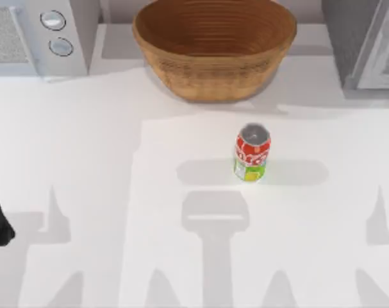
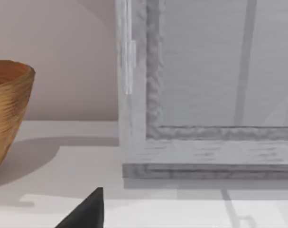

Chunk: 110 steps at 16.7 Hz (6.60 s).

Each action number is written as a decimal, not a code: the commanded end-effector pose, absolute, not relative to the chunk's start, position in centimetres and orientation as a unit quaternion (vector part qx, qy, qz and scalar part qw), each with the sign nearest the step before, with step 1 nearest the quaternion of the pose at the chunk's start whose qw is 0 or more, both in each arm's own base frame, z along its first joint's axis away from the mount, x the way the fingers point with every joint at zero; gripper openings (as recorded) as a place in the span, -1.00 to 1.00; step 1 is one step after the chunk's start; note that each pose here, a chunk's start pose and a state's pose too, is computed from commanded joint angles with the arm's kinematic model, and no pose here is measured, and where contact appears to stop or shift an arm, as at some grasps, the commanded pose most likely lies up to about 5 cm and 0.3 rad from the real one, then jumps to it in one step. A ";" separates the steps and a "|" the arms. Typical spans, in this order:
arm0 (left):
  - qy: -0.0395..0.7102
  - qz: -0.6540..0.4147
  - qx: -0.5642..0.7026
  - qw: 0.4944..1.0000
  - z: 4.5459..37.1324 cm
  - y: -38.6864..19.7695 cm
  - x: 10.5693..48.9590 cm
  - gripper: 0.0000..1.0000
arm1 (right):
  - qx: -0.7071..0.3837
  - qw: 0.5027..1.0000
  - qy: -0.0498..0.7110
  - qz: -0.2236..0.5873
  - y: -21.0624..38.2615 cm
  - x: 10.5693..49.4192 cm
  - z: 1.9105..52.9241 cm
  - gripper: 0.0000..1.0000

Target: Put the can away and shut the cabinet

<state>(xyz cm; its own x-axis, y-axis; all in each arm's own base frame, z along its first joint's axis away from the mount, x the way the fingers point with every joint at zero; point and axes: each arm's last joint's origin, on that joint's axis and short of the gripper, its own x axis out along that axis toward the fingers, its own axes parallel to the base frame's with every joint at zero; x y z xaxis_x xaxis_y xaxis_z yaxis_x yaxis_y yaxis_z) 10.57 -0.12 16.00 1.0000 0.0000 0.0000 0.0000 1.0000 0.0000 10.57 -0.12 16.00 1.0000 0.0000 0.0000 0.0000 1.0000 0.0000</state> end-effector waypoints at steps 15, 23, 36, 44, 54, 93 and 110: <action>0.000 0.000 0.000 1.000 16.0 -0.1 10.6 1.00 | -0.356 0.826 0.147 -0.412 -8.9 8.7 19.0 1.00; 0.000 0.000 0.000 1.000 16.0 -0.1 10.6 1.00 | -0.436 0.280 0.686 -0.511 -16.3 -3.6 20.9 1.00; 0.000 0.000 0.000 1.000 16.0 -0.1 10.6 1.00 | 0.460 0.199 0.768 0.399 12.6 -24.5 17.4 1.00; 0.000 0.000 0.000 1.000 16.0 -0.1 10.6 1.00 | 0.438 0.776 0.204 0.406 31.8 -3.5 10.0 1.00; 0.000 0.000 0.000 1.000 16.0 -0.1 10.6 1.00 | 0.041 0.999 -0.003 0.036 26.3 19.7 1.9 1.00; 0.000 0.000 0.000 1.000 16.0 -0.1 10.6 1.00 | -0.001 1.000 -0.003 -0.005 24.7 27.4 1.1 -0.96; 0.000 0.000 0.000 1.000 16.0 -0.1 10.6 1.00 | 0.009 1.000 -0.009 -0.001 25.6 28.0 5.8 -1.00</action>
